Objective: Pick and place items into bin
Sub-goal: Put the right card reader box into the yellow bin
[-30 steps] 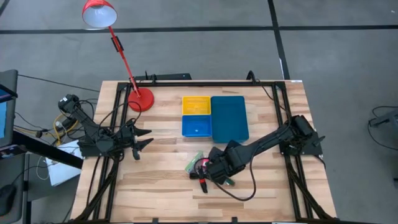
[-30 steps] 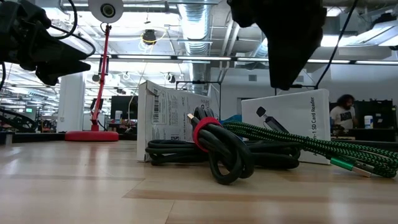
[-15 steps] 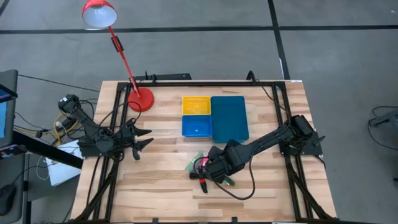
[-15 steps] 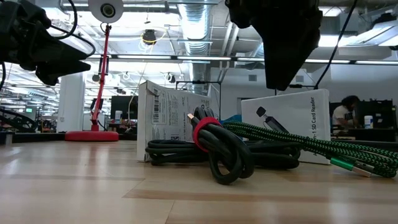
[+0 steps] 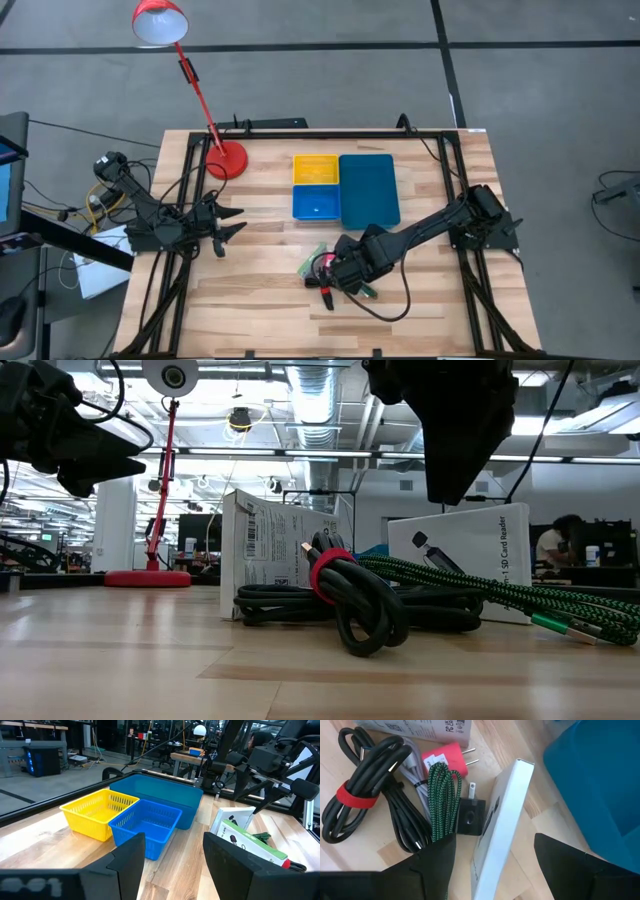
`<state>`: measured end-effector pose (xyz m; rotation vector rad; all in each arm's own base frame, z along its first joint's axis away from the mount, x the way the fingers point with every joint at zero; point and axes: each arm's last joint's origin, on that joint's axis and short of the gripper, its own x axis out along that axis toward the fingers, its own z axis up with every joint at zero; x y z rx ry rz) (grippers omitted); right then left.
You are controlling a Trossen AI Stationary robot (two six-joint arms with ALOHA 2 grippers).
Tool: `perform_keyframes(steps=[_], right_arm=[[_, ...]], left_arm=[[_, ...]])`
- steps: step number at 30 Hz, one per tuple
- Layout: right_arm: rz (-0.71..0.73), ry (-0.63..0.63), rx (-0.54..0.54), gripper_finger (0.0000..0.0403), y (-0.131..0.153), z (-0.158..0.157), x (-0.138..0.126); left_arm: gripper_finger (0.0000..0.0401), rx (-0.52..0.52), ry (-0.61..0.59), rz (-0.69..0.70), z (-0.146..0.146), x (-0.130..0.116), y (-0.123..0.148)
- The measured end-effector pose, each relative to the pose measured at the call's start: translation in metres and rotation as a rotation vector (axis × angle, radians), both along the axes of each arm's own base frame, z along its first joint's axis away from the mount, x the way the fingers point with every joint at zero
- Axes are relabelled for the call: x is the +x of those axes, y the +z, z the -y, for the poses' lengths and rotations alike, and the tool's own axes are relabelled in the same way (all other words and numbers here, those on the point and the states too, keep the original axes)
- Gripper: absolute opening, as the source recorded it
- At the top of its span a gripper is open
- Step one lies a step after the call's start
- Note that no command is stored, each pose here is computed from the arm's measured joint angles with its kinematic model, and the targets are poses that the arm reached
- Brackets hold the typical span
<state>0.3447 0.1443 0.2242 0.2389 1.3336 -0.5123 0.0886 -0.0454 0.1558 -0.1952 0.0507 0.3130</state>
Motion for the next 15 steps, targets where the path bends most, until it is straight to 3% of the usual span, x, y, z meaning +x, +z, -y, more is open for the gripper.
perform_keyframes(steps=[15], right_arm=[[-0.012,0.066,-0.01,0.0265,-0.0057,0.0,-0.0009]], left_arm=[[0.019,0.0,0.0,0.0,0.0,0.0,0.0]])
